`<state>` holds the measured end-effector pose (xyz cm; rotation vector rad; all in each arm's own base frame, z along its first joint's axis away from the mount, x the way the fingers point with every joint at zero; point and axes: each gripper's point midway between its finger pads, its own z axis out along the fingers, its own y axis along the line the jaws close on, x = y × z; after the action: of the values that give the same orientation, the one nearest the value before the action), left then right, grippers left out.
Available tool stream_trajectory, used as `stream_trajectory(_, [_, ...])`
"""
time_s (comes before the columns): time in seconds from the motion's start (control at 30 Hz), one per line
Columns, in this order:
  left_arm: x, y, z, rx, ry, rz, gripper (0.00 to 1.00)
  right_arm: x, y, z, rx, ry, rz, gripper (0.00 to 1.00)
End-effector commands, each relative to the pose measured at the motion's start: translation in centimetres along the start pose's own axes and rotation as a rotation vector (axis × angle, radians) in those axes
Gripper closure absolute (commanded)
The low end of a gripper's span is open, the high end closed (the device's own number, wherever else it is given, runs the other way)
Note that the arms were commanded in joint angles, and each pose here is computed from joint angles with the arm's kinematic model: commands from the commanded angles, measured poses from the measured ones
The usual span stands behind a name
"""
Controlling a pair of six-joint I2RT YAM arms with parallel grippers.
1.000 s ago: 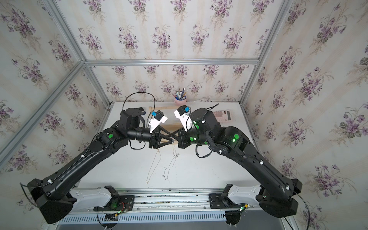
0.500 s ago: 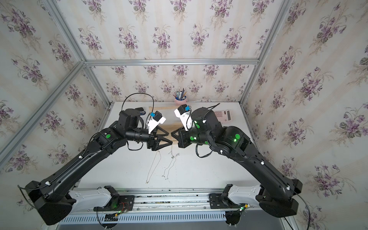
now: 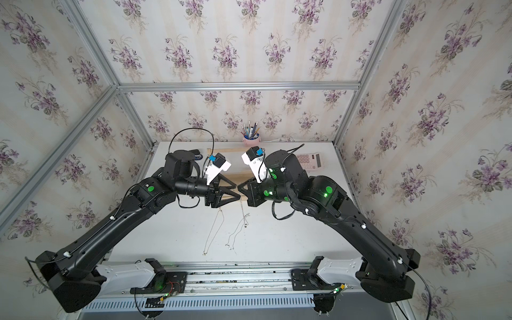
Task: Hang the necklace on the jewelry display stand
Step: Adjust the necklace.
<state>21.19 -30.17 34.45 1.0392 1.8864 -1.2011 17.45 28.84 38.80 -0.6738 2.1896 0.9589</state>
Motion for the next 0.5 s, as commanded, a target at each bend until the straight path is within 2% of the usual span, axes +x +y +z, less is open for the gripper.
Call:
stream_trajectory(0.0, [-1.20, -0.22, -0.10, 0.005, -0.035, 0.037, 0.32, -0.20, 0.38, 0.04, -0.019, -0.006, -0.004, 1.00])
stream_trajectory(0.47, [-2.18, 0.29, 0.41, 0.000, -0.049, 0.038, 0.31, -0.12, 0.61, 0.20, -0.036, -0.005, -0.006, 1.00])
